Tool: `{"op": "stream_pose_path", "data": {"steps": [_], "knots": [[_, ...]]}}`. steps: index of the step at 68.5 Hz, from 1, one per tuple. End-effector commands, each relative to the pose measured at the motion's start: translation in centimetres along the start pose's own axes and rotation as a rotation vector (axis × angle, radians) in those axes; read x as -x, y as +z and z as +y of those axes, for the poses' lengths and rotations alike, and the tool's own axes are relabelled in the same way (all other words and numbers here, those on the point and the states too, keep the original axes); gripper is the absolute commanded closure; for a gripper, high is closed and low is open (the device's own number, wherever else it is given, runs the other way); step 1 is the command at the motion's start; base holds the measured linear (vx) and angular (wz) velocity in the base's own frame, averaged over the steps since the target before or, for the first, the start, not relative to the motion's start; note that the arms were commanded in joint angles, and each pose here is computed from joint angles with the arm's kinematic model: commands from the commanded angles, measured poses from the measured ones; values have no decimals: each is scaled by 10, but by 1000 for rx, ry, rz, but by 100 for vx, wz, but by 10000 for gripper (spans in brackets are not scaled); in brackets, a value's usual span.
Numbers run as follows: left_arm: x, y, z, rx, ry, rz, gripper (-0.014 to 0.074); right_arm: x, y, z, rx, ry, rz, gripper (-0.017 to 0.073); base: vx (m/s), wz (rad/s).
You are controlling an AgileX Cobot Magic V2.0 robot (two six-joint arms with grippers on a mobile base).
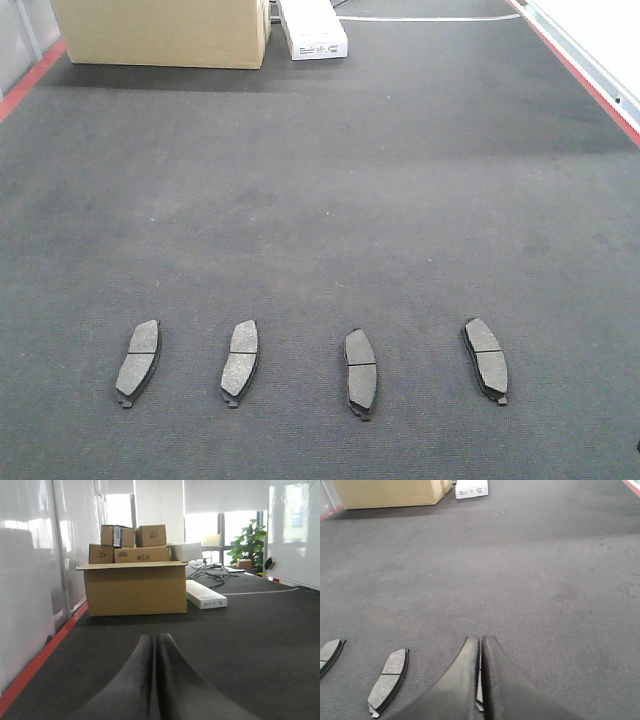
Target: Move and align brake pads A on conveyor
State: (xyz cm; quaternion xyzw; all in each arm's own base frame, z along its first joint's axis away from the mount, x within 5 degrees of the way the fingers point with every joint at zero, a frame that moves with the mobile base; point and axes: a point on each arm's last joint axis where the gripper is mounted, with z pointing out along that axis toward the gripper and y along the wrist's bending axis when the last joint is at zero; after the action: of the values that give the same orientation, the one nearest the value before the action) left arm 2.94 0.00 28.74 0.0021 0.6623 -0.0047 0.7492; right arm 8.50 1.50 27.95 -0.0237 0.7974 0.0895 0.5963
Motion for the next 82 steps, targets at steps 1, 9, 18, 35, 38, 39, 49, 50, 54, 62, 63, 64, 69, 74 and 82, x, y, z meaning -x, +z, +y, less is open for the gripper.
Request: {"op": "stream_pose_path", "data": {"steps": [1, 9, 18, 35, 38, 39, 49, 50, 54, 62, 63, 64, 69, 74, 82], "knots": [[13, -5, 0, 5, 12, -82, 601, 12, -2, 4, 31, -27, -71, 568, 0, 0], [4, -2, 0, 6, 12, -60, 601, 12, -2, 4, 31, -27, -71, 568, 0, 0], [-30, 8, 0, 3, 13, -15, 601, 12, -2, 4, 31, -27, -71, 568, 0, 0], [-81, 15, 0, 0, 11, 67, 601, 12, -2, 4, 31, -27, -71, 568, 0, 0], [-85, 15, 0, 0, 10, 66, 601, 12, -2, 4, 31, -27, -71, 568, 0, 0], [-85, 15, 0, 0, 10, 72, 601, 12, -2, 4, 31, -27, -71, 568, 0, 0], [-85, 15, 0, 0, 10, 69, 601, 12, -2, 4, 31, -27, -71, 568, 0, 0], [-85, 15, 0, 0, 10, 71, 601, 12, -2, 4, 31, -27, -71, 568, 0, 0], [-85, 15, 0, 0, 10, 71, 601, 12, -2, 4, 31, -27, -71, 568, 0, 0], [-84, 15, 0, 0, 10, 70, 601, 12, -2, 4, 31, -27, -71, 568, 0, 0], [-84, 15, 0, 0, 10, 69, 601, 12, -2, 4, 30, -27, -70, 568, 0, 0], [-84, 15, 0, 0, 10, 70, 601, 12, -2, 4, 30, -27, -70, 568, 0, 0], [-84, 15, 0, 0, 11, 70, 601, 12, -2, 3, 29, -27, -69, 568, 0, 0], [-84, 15, 0, 0, 11, 70, 601, 12, -2, 3, 29, -27, -69, 568, 0, 0], [-84, 15, 0, 0, 11, 70, 601, 12, -2, 4, 30, -27, -70, 568, 0, 0]]}}
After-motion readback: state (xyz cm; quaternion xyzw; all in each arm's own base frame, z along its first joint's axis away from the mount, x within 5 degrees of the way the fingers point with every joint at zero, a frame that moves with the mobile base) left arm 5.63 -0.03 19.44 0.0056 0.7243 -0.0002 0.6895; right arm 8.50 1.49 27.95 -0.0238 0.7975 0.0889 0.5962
